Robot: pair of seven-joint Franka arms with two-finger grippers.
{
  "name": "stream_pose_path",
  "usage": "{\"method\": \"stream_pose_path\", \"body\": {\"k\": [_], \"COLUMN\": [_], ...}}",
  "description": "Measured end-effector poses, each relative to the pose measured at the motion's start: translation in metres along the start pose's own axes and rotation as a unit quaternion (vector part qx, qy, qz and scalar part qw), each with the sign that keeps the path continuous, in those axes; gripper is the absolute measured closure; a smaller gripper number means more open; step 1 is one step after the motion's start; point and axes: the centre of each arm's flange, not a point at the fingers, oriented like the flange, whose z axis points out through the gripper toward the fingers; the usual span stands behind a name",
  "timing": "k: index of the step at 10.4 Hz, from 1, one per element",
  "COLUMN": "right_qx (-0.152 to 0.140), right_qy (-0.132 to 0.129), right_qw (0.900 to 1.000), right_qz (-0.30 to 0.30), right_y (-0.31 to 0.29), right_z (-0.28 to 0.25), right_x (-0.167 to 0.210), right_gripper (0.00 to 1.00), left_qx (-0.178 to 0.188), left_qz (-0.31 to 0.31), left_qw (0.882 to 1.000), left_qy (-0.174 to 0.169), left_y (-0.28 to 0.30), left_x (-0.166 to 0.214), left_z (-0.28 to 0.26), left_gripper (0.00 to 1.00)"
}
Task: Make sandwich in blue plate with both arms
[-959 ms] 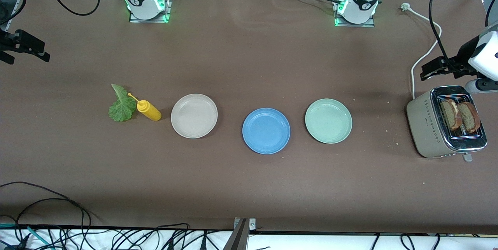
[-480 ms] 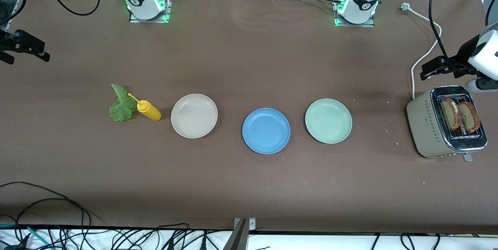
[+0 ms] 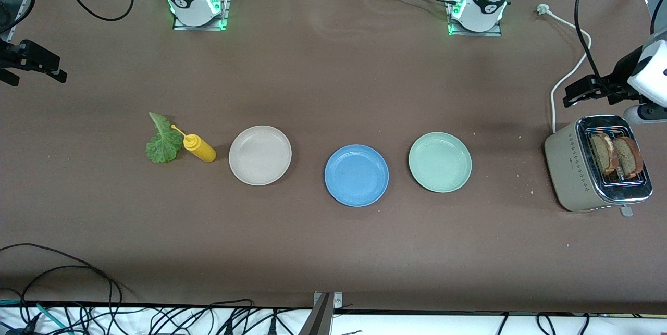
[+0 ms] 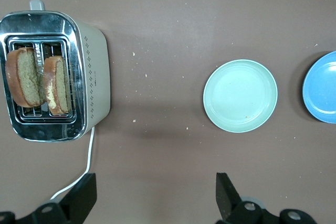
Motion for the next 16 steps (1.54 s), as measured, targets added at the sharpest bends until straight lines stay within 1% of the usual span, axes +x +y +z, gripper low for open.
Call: {"method": "stream_pose_path", "body": {"k": [16], "right_qx": [0.0], "right_qy": [0.0], "right_qw": [1.0], "right_qz": [0.0], "right_y": [0.0004], "right_z": [0.0], "right_x": [-0.0001], "right_gripper": [0.0], "left_qx": [0.0], "left_qz": [0.004], "left_qw": [1.0], "left_qy": [0.006], "left_y": [0.0043], "left_x": [-0.0014], "left_z": [-0.0033], "left_gripper": [0.0]}}
